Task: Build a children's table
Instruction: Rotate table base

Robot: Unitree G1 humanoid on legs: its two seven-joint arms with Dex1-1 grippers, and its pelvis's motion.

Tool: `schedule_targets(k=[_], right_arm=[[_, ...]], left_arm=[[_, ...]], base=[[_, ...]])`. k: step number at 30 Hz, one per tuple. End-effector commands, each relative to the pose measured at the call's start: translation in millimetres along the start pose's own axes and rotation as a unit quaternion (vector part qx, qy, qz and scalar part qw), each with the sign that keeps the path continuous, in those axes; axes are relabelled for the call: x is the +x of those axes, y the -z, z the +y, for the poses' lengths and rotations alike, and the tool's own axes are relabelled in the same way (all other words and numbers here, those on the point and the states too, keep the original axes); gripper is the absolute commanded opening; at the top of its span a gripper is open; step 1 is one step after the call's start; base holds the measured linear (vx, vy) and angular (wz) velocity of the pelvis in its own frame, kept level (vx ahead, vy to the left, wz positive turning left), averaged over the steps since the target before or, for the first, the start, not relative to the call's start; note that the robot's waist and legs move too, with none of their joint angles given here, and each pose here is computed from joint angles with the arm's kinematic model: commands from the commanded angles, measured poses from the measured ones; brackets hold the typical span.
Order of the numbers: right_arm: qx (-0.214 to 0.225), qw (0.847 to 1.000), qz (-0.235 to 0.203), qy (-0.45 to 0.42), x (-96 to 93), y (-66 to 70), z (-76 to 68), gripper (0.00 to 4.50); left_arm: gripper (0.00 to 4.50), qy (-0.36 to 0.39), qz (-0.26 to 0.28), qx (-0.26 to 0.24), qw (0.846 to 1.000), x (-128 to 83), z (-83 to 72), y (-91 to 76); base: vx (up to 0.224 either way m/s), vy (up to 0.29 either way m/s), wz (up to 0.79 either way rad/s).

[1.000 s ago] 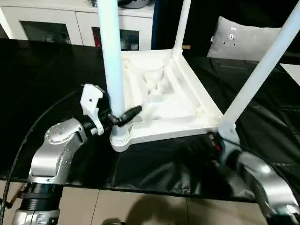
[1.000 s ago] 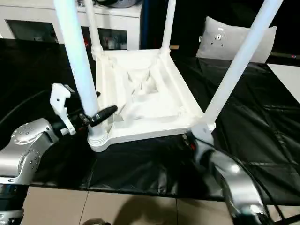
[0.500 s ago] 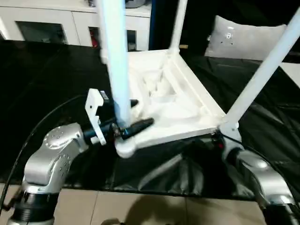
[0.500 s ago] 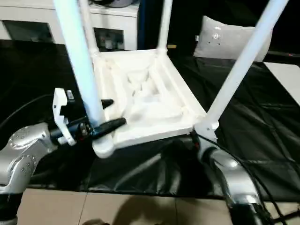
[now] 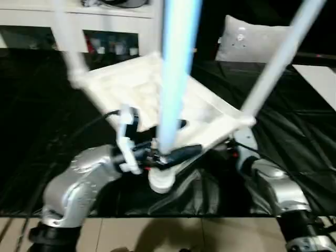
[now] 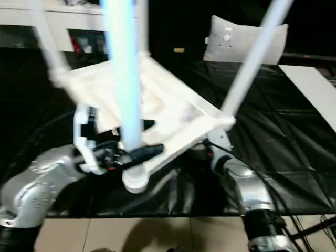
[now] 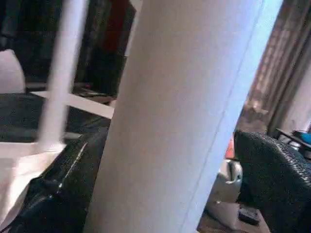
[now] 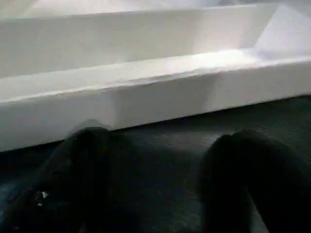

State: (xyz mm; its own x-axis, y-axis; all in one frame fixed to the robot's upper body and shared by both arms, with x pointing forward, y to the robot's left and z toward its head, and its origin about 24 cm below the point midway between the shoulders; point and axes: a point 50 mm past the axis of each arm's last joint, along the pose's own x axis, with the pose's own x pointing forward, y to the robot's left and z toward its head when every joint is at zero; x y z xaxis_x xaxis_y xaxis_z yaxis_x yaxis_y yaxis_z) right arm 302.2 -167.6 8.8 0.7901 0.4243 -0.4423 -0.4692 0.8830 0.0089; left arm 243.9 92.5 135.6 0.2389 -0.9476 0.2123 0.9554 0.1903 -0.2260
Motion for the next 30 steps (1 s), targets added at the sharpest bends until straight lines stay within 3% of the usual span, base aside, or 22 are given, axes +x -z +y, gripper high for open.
schedule_targets(k=[1,9,12,16,20,24,26,30], right_arm=[[-0.014,0.998,-0.024,-0.061,13.6,-13.2,23.1,4.50],[-0.030,0.996,-0.025,-0.076,28.2,-16.0,32.3,4.50],[-0.032,0.995,-0.033,-0.084,32.6,-19.7,38.8,4.50],[-0.037,0.996,-0.032,-0.069,33.7,-18.2,37.2,4.50],[-0.041,0.998,-0.028,-0.049,31.9,-14.6,30.0,4.50],[-0.071,0.997,-0.029,-0.019,22.2,-16.7,14.2,4.50],[-0.126,0.992,-0.027,-0.012,9.3,-26.2,6.7,4.50],[-0.152,0.988,-0.018,-0.009,-8.5,-36.9,-0.3,4.50]], left_arm=[[4.43,0.054,-0.003,0.000,0.999,18.0,-12.3,-2.4],[4.43,0.074,-0.017,0.003,0.997,43.0,-12.6,-3.4],[4.43,0.037,-0.027,0.022,0.999,53.4,-3.2,-3.0],[4.43,-0.009,-0.012,0.046,0.999,55.3,9.5,0.7],[4.43,-0.055,-0.011,0.065,0.996,54.5,21.4,-0.5],[4.43,-0.150,0.006,0.111,0.982,53.0,43.0,0.8],[4.43,-0.149,0.004,0.126,0.981,52.1,42.6,1.0],[4.43,-0.121,0.012,0.127,0.984,47.0,33.6,4.7]], base=[[0.000,0.000,0.00],[0.000,0.000,0.00],[0.000,0.000,0.00],[0.000,0.000,0.00],[0.000,0.000,0.00],[0.000,0.000,0.00],[0.000,0.000,0.00],[0.000,0.000,0.00]])
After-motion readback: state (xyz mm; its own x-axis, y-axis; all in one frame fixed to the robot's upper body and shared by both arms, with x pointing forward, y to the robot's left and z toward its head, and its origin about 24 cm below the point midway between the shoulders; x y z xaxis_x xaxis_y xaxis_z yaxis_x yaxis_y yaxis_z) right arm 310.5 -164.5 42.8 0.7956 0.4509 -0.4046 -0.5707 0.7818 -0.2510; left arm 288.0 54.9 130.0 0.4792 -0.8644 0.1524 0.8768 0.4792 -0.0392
